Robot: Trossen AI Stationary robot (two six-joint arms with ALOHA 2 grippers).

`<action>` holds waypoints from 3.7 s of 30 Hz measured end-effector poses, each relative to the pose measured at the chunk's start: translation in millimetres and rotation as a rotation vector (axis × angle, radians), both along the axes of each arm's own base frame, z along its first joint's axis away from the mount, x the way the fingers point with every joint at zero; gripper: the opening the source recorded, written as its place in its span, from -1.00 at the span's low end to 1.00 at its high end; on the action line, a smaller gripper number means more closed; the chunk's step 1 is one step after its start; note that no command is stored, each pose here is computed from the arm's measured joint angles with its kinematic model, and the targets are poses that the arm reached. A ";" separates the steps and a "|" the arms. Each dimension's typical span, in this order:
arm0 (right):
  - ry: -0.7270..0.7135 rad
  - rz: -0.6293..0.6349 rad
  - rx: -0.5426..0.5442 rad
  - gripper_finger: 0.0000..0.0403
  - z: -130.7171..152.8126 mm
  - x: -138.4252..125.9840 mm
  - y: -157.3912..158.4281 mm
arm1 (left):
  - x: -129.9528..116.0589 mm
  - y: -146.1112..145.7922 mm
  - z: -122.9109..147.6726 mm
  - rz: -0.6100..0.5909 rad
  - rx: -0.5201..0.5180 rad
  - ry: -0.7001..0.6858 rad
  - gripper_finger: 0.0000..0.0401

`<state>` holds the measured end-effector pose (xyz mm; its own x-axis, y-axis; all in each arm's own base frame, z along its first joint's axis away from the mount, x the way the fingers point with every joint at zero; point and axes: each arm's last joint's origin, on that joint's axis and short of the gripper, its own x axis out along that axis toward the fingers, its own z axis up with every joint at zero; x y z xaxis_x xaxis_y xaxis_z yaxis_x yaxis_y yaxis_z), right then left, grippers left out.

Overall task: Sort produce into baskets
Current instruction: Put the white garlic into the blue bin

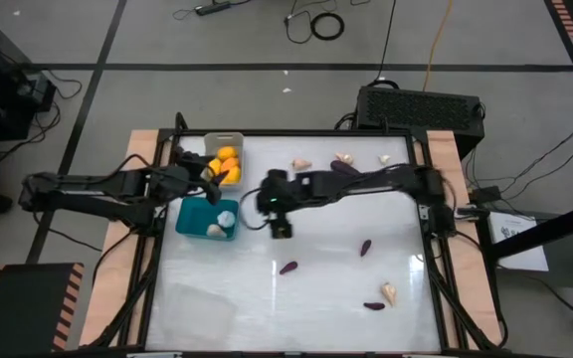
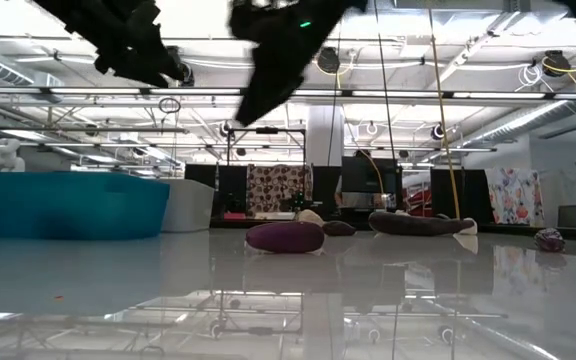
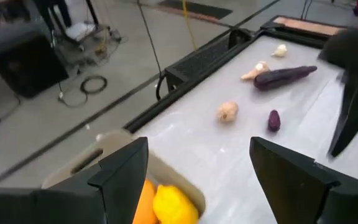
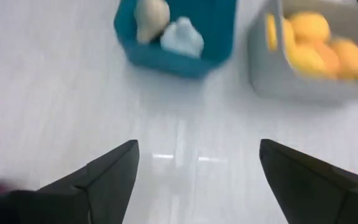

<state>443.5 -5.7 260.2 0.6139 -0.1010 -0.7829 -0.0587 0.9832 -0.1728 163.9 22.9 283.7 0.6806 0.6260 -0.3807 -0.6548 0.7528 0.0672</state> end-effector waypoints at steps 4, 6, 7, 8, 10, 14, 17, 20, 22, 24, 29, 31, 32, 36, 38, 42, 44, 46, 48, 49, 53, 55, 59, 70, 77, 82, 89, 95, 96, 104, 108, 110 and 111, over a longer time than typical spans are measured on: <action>0.016 -0.092 0.074 0.61 4.1 -51.3 0.4 | 15.1 0.1 6.0 -0.063 0.094 -0.030 0.44; -0.020 -0.151 0.129 0.61 2.8 -78.0 4.9 | 25.7 -0.2 9.5 -0.106 0.141 -0.064 0.44; -0.052 -0.182 0.154 0.61 2.4 -91.2 8.7 | 32.4 -0.7 11.2 -0.146 0.163 -0.086 0.44; -0.097 -0.209 0.177 0.61 1.4 -104.0 13.1 | 39.3 -0.7 12.2 -0.186 0.189 -0.103 0.44; -0.204 -0.256 0.229 0.61 -3.7 -126.2 23.2 | 53.6 1.4 10.9 -0.242 0.222 -0.133 0.44; -0.401 -0.313 0.298 0.61 -22.6 -163.1 44.7 | 80.4 16.4 -2.1 -0.261 0.229 -0.166 0.44; -0.495 -0.328 0.333 0.61 -31.1 -183.3 55.0 | 98.1 33.5 -17.5 -0.299 0.210 -0.177 0.44; -0.500 -0.349 0.350 0.61 -38.6 -194.6 58.2 | 114.4 52.6 -32.8 -0.343 0.159 -0.201 0.44; -0.504 -0.350 0.355 0.61 -38.0 -196.2 58.4 | 126.3 66.6 -39.2 -0.353 0.101 -0.205 0.44; -0.506 -0.345 0.348 0.61 -37.8 -196.2 58.2 | 141.9 80.0 -45.1 -0.347 0.039 -0.215 0.44; -0.514 -0.355 0.261 0.61 -39.2 -195.5 56.5 | 181.1 109.3 -73.4 -0.296 -0.016 -0.103 0.44; -0.511 -0.352 0.253 0.61 -39.4 -195.6 56.5 | 194.3 125.9 -80.7 -0.256 -0.042 -0.045 0.44; -0.506 -0.347 0.251 0.61 -39.8 -196.0 57.3 | 199.9 133.7 -84.2 -0.241 -0.057 -0.016 0.44; -0.483 -0.314 0.240 0.61 -41.4 -198.0 63.0 | 220.3 159.0 -102.8 -0.229 -0.136 0.099 0.44; -0.469 -0.302 0.236 0.61 -42.5 -199.3 65.8 | 228.6 165.4 -112.4 -0.246 -0.175 0.135 0.44; -0.436 -0.276 0.229 0.61 -45.3 -202.7 72.4 | 237.2 171.3 -125.4 -0.257 -0.211 0.171 0.44; -0.422 -0.264 0.226 0.61 -46.4 -204.3 75.4 | 236.2 170.9 -130.7 -0.252 -0.229 0.204 0.44; -0.414 -0.252 0.225 0.61 -47.0 -205.6 78.3 | 235.0 170.5 -132.7 -0.246 -0.239 0.224 0.44; -0.413 -0.244 0.225 0.61 -47.0 -206.3 80.6 | 233.8 169.9 -133.6 -0.245 -0.249 0.240 0.44; -0.413 -0.239 0.224 0.61 -47.0 -206.6 81.5 | 233.3 169.7 -134.3 -0.244 -0.254 0.248 0.44; -0.410 -0.226 0.214 0.61 -47.2 -207.1 83.0 | 230.2 170.4 -137.2 -0.247 -0.263 0.287 0.44; -0.409 -0.225 0.210 0.61 -47.3 -207.3 83.1 | 230.1 171.1 -140.5 -0.247 -0.266 0.297 0.44; -0.408 -0.218 0.201 0.61 -47.3 -207.3 83.1 | 229.7 171.9 -143.6 -0.251 -0.263 0.311 0.44; -0.408 -0.218 0.201 0.61 -47.3 -207.3 83.1 | 228.5 172.8 -144.8 -0.259 -0.257 0.329 0.25; -0.408 -0.218 0.201 0.61 -47.3 -207.3 83.1 | 226.3 177.2 -144.8 -0.248 -0.259 0.327 -0.01; -0.408 -0.218 0.201 0.61 -47.3 -207.3 83.1 | 225.4 179.1 -144.7 -0.244 -0.260 0.326 -0.13; -0.407 -0.210 0.192 0.61 -47.3 -207.3 83.1 | 228.5 180.3 -136.5 -0.253 -0.263 0.320 -0.17; -0.407 -0.208 0.190 0.61 -47.4 -207.2 83.0 | 228.5 176.3 -102.2 -0.334 -0.296 0.314 -0.17; -0.408 -0.209 0.191 0.61 -47.3 -207.1 83.0 | 226.8 173.6 -95.2 -0.351 -0.300 0.319 -0.17; -0.434 -0.257 0.185 0.61 -45.1 -203.4 72.1 | 182.7 129.0 -5.0 -0.485 -0.312 0.347 -0.17; -0.439 -0.287 0.178 0.61 -44.9 -201.2 64.2 | 151.5 94.4 29.3 -0.500 -0.320 0.375 -0.17; -0.435 -0.291 0.176 0.61 -45.3 -201.1 62.7 | 133.9 75.8 37.2 -0.476 -0.332 0.413 -0.17; -0.431 -0.291 0.175 0.61 -45.6 -201.2 62.5 | 124.8 67.4 39.0 -0.450 -0.345 0.438 -0.17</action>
<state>242.3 56.8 214.7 0.8490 -0.2058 -0.4867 0.2604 0.9644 0.0464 288.8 90.4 322.6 0.5837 0.1158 -0.8037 -0.2434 0.9692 -0.0372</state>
